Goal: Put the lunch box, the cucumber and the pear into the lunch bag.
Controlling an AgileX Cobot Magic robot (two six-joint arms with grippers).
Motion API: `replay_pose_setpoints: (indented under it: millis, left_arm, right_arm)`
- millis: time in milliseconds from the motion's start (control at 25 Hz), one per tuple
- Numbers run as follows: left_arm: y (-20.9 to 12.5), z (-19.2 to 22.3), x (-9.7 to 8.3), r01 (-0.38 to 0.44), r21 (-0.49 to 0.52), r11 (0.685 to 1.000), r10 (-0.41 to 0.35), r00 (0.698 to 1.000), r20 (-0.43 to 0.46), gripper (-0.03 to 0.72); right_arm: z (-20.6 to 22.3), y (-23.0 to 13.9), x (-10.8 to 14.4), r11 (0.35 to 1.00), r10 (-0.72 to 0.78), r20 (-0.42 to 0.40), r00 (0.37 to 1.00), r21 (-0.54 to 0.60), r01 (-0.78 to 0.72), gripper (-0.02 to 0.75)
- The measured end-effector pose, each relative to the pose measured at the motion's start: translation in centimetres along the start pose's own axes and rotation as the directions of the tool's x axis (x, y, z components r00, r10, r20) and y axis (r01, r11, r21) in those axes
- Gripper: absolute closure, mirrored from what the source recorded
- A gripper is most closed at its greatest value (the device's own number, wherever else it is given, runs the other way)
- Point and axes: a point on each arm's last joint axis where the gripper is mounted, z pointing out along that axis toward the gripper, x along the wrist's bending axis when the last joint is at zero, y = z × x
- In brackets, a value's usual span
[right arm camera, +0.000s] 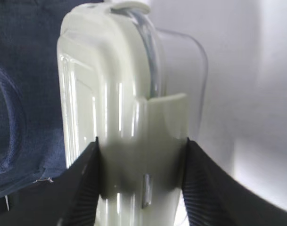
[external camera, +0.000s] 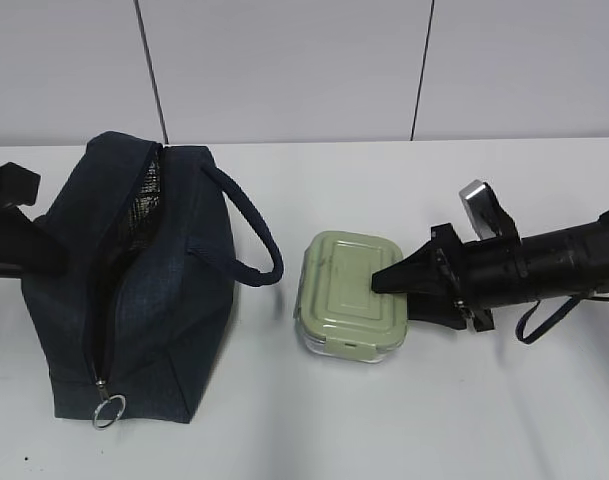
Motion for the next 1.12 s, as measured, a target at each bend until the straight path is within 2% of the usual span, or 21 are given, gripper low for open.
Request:
replay_pose_setpoints:
  millis: [200,360,760,1120]
  left_arm:
    - [0.0,0.0,0.0,0.000,0.000,1.000,0.000,1.000,0.000,0.704]
    - [0.0,0.0,0.0,0.000,0.000,1.000,0.000,1.000,0.000,0.704]
    - [0.0,0.0,0.0,0.000,0.000,1.000,0.000,1.000,0.000,0.704]
    - [0.0,0.0,0.0,0.000,-0.004,1.000,0.000,1.000,-0.002,0.704]
  right_arm:
    - [-0.9,1.1,0.1,0.999,-0.022,0.003,1.000,-0.034,0.022,0.367]
    - [-1.8,2.1,2.5,0.993,-0.104,-0.005,0.995,-0.063,0.104,0.367]
    - [-4.0,4.3,11.5,0.947,-0.296,-0.076,0.952,-0.153,0.282,0.367]
    - [1.4,2.9,20.0,0.902,-0.432,-0.252,0.866,-0.107,0.419,0.367]
